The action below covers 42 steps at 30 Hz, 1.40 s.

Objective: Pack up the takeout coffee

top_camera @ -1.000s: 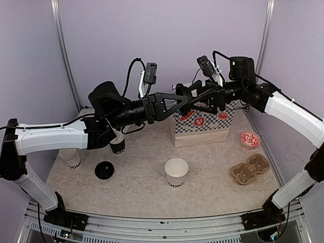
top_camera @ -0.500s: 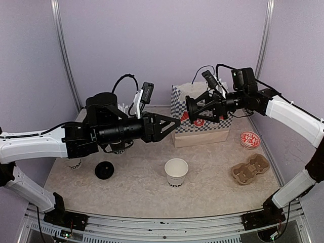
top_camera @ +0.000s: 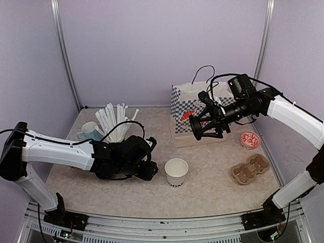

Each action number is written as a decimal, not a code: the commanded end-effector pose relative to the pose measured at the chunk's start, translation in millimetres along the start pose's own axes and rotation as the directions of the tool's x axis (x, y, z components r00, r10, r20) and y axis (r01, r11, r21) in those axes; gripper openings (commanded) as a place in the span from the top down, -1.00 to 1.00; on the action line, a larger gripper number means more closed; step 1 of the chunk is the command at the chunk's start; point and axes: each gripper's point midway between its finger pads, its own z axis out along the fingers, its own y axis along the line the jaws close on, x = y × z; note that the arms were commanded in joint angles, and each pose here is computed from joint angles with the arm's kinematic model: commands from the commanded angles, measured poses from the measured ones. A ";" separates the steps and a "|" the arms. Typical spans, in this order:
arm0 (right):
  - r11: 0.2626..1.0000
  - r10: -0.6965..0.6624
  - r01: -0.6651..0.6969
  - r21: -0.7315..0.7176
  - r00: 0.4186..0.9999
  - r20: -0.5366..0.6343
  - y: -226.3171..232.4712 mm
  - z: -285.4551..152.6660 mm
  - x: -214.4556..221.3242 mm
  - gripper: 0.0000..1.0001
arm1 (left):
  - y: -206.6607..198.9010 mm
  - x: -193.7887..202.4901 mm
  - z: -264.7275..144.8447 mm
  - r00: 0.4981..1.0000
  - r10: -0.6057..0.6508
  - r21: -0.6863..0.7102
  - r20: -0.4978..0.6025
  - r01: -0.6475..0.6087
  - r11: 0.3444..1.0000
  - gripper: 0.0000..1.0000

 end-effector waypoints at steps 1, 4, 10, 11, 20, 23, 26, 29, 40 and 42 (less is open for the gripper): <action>0.996 -0.078 0.081 0.027 0.994 -0.077 5.5 1.3 4.7 -0.55 | 11.1 0.9 21.9 0.999 -0.028 -0.065 -0.017 0.027 0.998 -0.01; 0.995 -0.096 0.099 0.015 0.987 -0.127 9.6 10.0 12.7 -0.55 | 13.5 -3.4 35.4 0.999 -0.044 -0.043 -0.005 0.044 0.998 -0.01; 0.992 -0.124 0.127 0.001 0.969 -0.215 12.8 22.8 24.9 -0.55 | 11.5 -19.3 51.1 0.999 -0.033 0.018 0.020 0.033 0.999 0.01; 0.991 -0.130 0.133 -0.002 0.965 -0.227 13.9 25.0 26.7 -0.55 | 7.0 -17.8 55.0 1.000 -0.026 0.035 0.013 0.026 0.999 0.02; 0.989 -0.149 0.136 -0.064 0.946 -0.288 27.4 38.4 44.5 -0.55 | -42.3 -5.0 74.2 0.999 0.020 0.162 -0.033 -0.015 0.987 0.04; 0.987 -0.152 0.129 -0.092 0.937 -0.315 33.8 41.7 52.2 -0.55 | -52.5 -2.4 77.2 0.999 0.024 0.187 -0.042 -0.016 0.982 0.04; 0.984 -0.167 0.134 -0.116 0.919 -0.356 40.4 45.2 60.9 -0.55 | -58.3 0.8 77.6 0.998 0.038 0.200 -0.042 -0.028 0.979 0.03; 0.980 -0.188 0.147 -0.131 0.896 -0.402 46.1 49.2 72.2 -0.55 | -43.1 3.3 79.4 0.998 0.014 0.130 -0.057 -0.007 0.992 0.03; 0.971 -0.226 0.158 -0.180 0.849 -0.477 58.5 66.8 90.9 -0.57 | 14.2 -9.4 32.1 0.996 -0.030 -0.126 0.085 0.040 0.991 -0.49; 0.970 -0.231 0.158 -0.186 0.838 -0.494 59.3 70.3 94.9 -0.57 | 21.5 -12.6 25.9 0.993 -0.038 -0.170 0.114 0.057 0.984 -0.60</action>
